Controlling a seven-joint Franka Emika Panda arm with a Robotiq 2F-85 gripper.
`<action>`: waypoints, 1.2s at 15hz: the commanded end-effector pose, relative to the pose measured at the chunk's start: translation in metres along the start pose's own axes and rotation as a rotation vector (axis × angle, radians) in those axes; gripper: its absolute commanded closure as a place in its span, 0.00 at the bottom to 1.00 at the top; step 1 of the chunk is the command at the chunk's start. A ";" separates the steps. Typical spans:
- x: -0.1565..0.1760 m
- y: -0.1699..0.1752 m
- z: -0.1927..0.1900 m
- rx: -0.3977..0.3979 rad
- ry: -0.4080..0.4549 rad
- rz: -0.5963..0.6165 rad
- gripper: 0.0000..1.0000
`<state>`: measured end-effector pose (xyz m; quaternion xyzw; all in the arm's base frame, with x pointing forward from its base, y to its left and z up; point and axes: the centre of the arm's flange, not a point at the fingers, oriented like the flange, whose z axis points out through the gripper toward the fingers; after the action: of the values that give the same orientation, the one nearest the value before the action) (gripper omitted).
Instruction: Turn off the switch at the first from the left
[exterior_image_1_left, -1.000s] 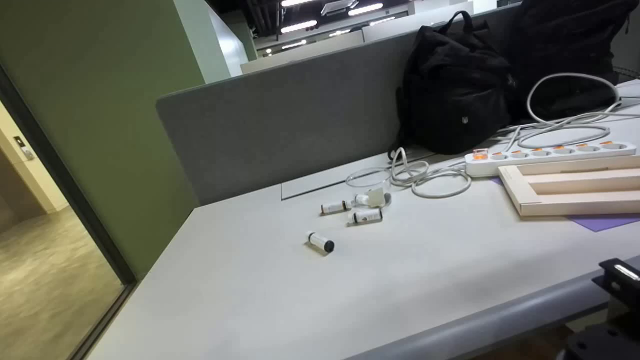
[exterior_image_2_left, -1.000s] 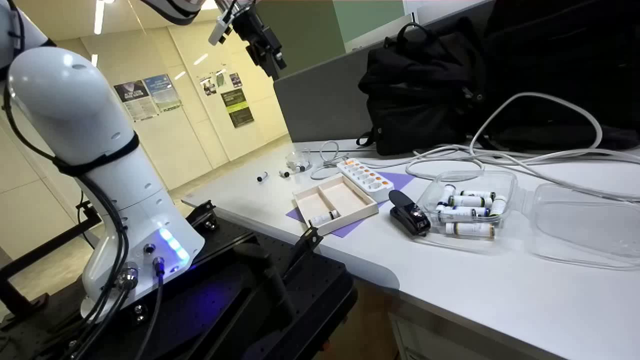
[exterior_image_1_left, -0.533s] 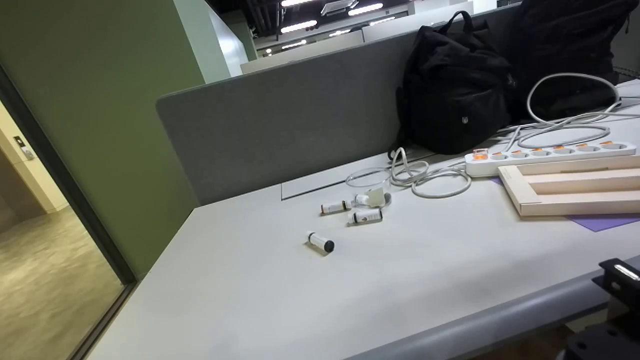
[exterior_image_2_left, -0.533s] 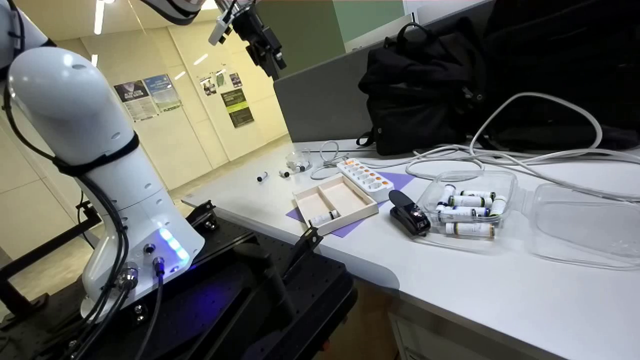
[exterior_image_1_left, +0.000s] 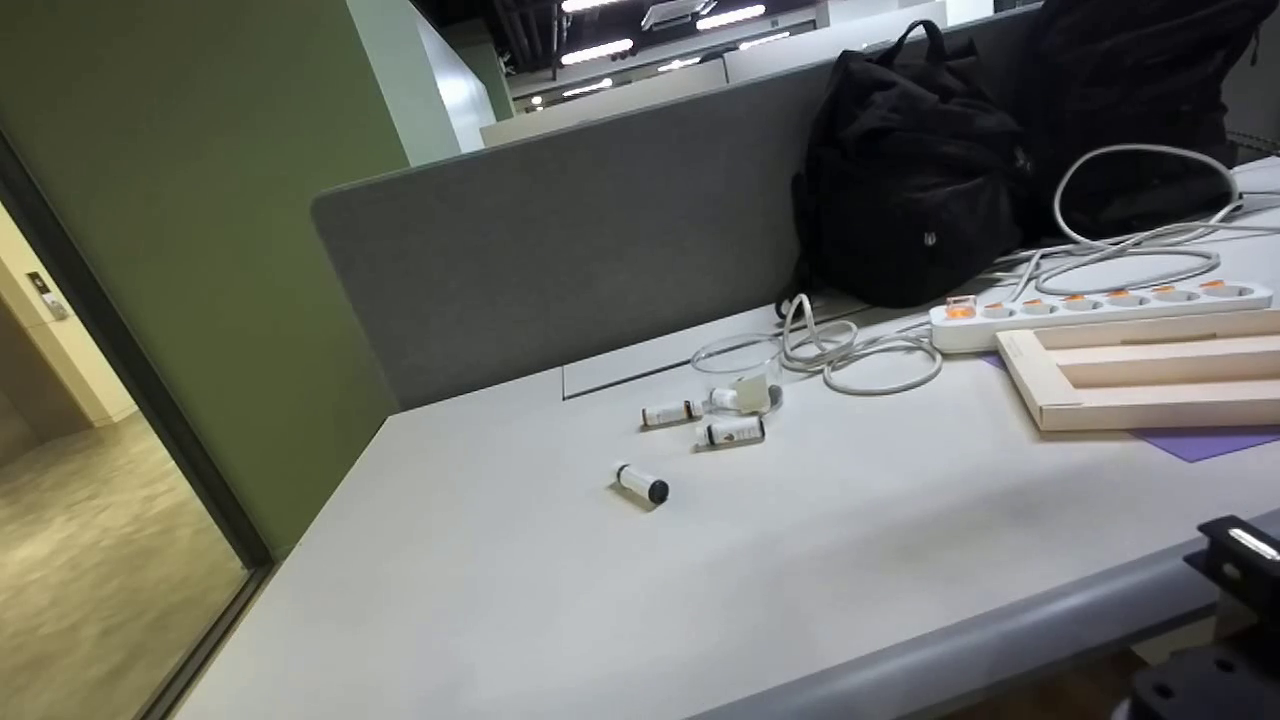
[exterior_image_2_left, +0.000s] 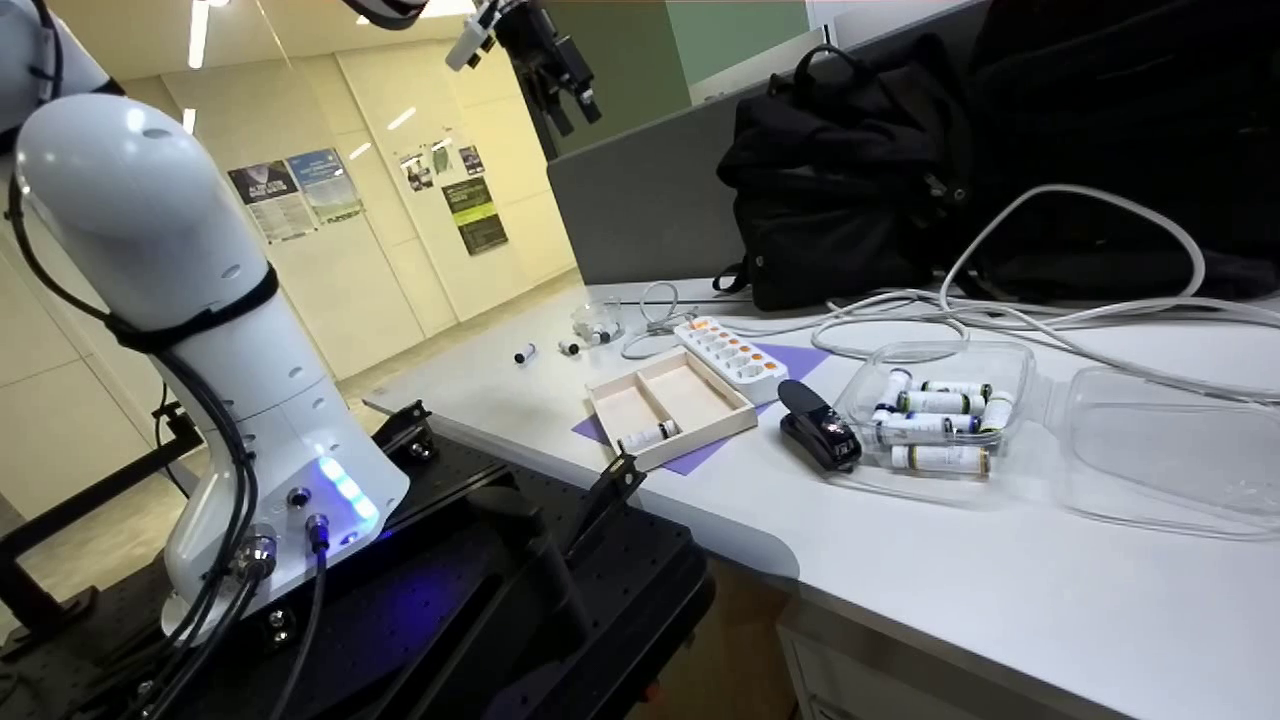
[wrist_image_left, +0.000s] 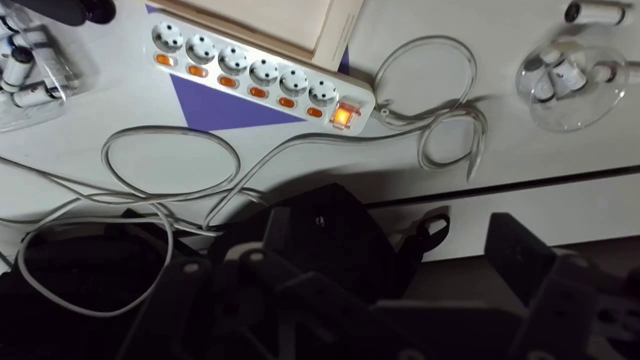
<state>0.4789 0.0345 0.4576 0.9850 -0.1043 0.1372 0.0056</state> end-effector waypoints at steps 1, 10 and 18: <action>0.086 0.027 0.034 0.091 -0.017 0.057 0.00; 0.103 0.052 0.104 0.091 -0.154 0.112 0.00; 0.147 0.066 0.160 0.141 -0.290 0.186 0.32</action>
<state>0.6008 -0.0445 0.3664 0.9846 -0.1572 0.0243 -0.0725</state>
